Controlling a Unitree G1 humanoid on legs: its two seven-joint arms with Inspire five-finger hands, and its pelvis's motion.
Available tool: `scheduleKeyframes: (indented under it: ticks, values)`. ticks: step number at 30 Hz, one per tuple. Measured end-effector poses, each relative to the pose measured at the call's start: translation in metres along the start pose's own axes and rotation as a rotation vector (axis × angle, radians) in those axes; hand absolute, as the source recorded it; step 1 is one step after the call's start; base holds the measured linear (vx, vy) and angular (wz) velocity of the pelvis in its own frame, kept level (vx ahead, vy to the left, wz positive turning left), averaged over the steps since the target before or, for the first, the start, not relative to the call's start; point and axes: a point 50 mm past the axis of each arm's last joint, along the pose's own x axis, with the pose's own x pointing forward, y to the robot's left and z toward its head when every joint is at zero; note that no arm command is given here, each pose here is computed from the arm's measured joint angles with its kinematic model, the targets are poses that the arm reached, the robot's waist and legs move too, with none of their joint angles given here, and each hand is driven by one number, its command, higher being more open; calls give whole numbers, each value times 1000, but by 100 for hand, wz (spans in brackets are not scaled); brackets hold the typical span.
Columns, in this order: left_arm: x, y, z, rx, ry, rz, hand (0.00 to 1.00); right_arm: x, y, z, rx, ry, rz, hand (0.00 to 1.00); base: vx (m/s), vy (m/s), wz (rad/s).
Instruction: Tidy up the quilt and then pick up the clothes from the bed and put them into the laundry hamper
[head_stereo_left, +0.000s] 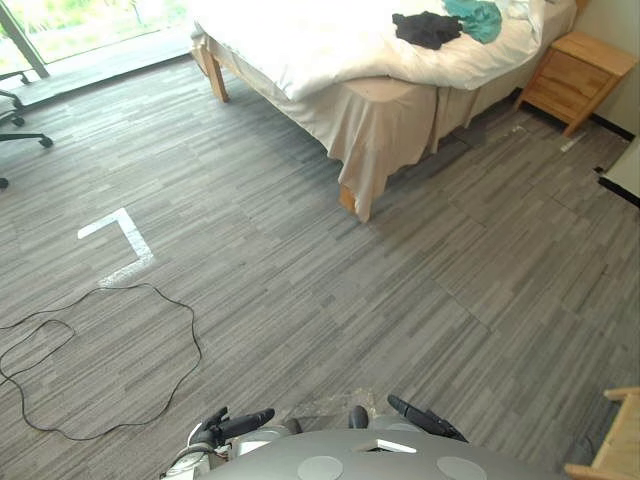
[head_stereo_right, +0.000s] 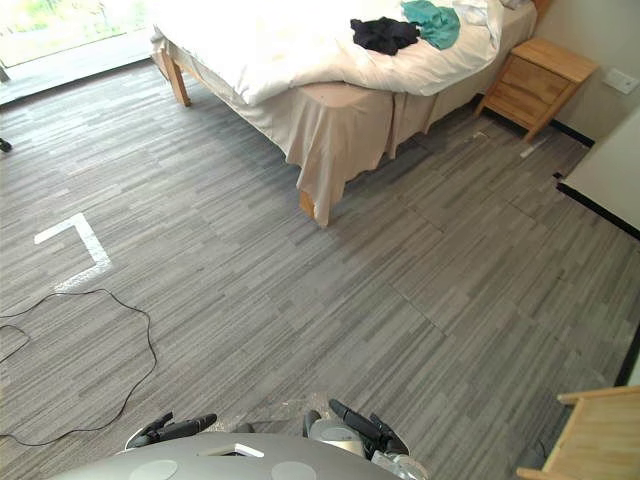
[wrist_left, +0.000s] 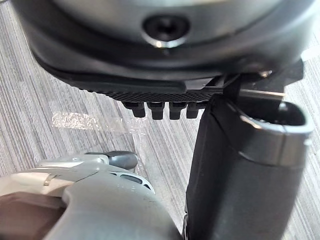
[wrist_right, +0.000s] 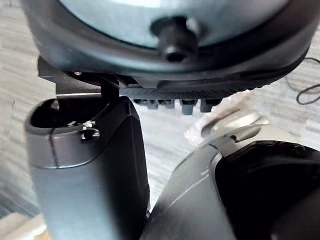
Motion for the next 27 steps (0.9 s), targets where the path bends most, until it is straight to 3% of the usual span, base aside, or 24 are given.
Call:
scheduleKeyframes:
  ticks: [5,9,13,17,21,24,27]
  values:
    - [3,3,19,41,-64,18,100,3,10,9,75,-42,27,100,11,-64,-29]
    - [7,-9,37,116,-76,-11,100,4,11,30,51,-113,85,100,202,-179,-44]
    - [6,-1,36,130,-53,4,100,4,17,41,66,-164,140,100,458,-358,-39]
    - [6,-21,25,28,-37,-39,100,0,-1,46,125,-200,78,100,633,-514,26]
    - [6,-34,39,-29,-117,-93,100,1,-15,66,-82,-169,-18,100,772,-428,-30]
    - [3,-37,64,-23,-250,-140,100,3,-23,53,-230,-75,-96,100,708,-256,-30]
    - [-2,-46,83,-19,-336,-206,100,2,-18,75,-340,-181,-115,100,736,-187,-70]
